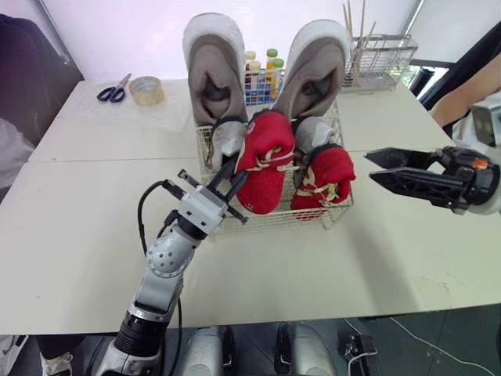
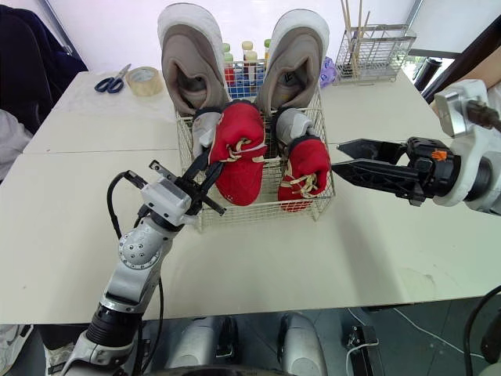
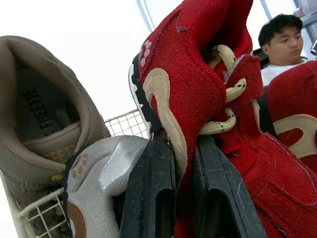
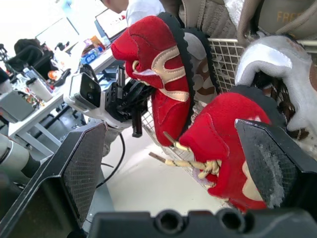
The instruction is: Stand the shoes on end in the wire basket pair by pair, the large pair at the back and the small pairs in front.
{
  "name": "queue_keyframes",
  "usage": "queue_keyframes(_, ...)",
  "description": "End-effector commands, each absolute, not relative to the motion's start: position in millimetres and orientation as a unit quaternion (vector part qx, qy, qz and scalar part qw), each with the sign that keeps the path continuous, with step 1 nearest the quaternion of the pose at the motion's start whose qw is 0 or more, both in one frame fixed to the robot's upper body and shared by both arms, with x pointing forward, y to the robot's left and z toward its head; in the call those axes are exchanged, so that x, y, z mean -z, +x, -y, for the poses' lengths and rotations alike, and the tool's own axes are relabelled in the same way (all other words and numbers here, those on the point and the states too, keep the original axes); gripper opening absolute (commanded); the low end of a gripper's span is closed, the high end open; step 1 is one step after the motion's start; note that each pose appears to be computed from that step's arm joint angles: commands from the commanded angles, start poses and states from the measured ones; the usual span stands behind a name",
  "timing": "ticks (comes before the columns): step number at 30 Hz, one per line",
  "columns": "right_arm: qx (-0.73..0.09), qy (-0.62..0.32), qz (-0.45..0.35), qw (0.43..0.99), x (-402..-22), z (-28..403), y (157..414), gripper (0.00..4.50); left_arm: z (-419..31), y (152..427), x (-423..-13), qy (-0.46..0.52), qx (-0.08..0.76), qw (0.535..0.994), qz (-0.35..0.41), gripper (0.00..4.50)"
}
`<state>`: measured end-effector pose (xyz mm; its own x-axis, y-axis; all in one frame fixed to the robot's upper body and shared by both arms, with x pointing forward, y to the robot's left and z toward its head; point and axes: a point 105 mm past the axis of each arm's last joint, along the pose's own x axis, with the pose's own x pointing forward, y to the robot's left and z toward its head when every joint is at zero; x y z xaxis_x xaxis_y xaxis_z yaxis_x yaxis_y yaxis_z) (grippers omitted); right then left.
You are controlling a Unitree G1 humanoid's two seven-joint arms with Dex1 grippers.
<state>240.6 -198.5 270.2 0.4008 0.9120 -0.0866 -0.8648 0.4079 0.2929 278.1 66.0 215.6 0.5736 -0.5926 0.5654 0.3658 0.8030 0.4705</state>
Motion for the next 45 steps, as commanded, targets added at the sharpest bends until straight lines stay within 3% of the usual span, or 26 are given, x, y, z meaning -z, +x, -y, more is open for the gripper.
queue_keyframes(1,-0.526,0.081,-0.132,0.837,-271,205,228,4.5,-73,279,-216,0.166,0.25,0.876,0.377,0.01)
queue_keyframes(4,-0.516,0.065,-0.179,0.835,-255,208,218,4.5,-74,279,-223,0.176,0.242,0.87,0.391,0.01)
queue_keyframes(14,-0.521,0.074,-0.163,0.834,-249,204,223,4.5,-70,276,-217,0.203,0.254,0.858,0.397,0.01)
queue_keyframes(21,-0.525,0.074,-0.158,0.833,-249,204,227,4.5,-74,281,-193,0.167,0.27,0.887,0.335,0.01)
queue_keyframes(24,-0.529,0.073,-0.154,0.831,-250,204,229,4.5,-79,280,-195,0.125,0.269,0.9,0.319,1.31)
queue_keyframes(30,-0.541,0.07,-0.149,0.825,-250,201,232,4.5,-88,276,-190,0.107,0.272,0.913,0.283,4.35)
queue_keyframes(39,-0.558,0.07,-0.143,0.815,-246,195,242,4.5,-105,255,-185,0.116,0.292,0.92,0.233,4.35)
queue_keyframes(45,-0.565,0.071,-0.141,0.81,-244,192,246,4.5,-117,251,-195,0.108,0.261,0.934,0.22,4.35)
